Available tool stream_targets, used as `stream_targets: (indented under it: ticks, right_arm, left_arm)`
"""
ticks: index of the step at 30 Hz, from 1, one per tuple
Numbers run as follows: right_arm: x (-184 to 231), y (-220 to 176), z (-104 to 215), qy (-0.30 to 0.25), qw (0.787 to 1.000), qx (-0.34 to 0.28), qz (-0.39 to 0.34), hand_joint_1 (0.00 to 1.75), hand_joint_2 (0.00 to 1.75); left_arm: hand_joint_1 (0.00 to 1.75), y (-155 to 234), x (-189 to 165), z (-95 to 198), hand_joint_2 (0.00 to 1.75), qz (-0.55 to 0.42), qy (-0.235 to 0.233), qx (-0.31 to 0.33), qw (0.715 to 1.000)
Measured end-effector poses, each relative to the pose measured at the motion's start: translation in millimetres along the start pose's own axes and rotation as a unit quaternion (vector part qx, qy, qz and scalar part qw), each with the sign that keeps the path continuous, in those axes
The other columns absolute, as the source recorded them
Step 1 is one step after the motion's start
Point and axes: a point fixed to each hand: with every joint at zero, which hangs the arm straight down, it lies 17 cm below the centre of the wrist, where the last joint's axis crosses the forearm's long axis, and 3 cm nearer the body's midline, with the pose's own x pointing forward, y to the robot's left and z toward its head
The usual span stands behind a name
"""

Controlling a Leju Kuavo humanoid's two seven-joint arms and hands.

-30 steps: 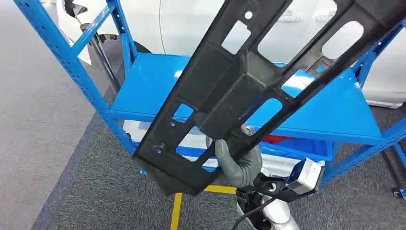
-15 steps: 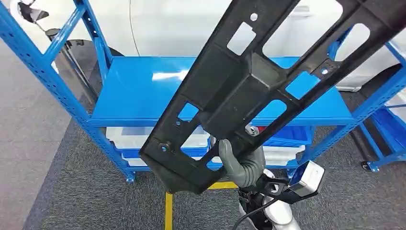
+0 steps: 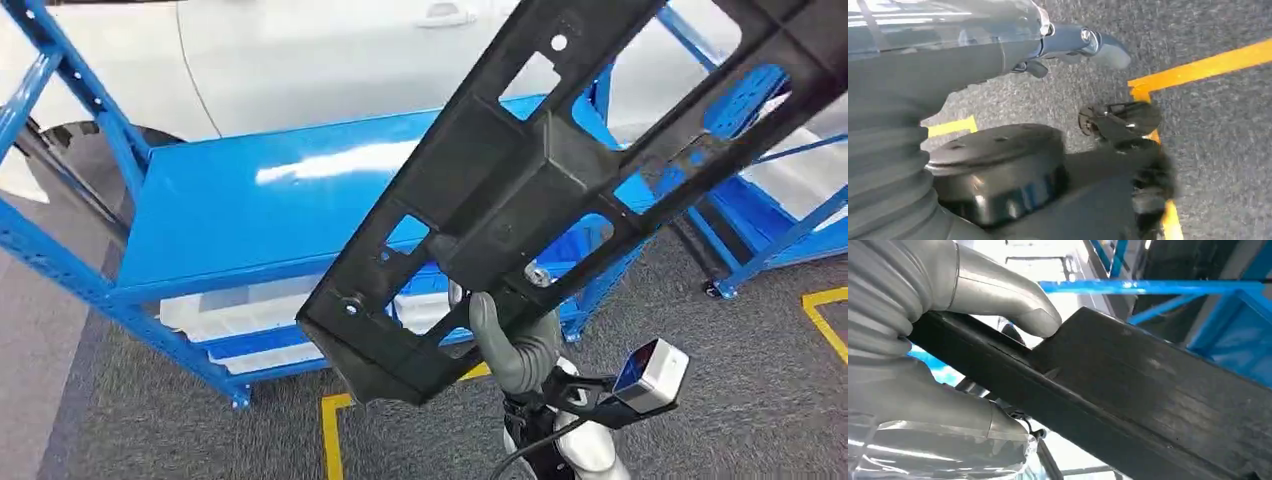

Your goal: Take the parts from the cabinet and place them on the table.

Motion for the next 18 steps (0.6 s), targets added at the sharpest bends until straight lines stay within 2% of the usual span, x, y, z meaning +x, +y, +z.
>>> stream_targets:
  ticks: [3,18]
  right_arm:
    - [-1,0,0,0.002,1.000,-0.001,-0.002,1.75,1.75]
    - [2,-2,0,0.000,1.000,-0.005,-0.009,1.75,1.75]
  left_arm:
    - [0.00,0,-8,1,1.75,-0.002,0.007,0.001,1.000]
    - [0.00,0,-4,1,1.75,-0.001,-0.003,0.001,1.000]
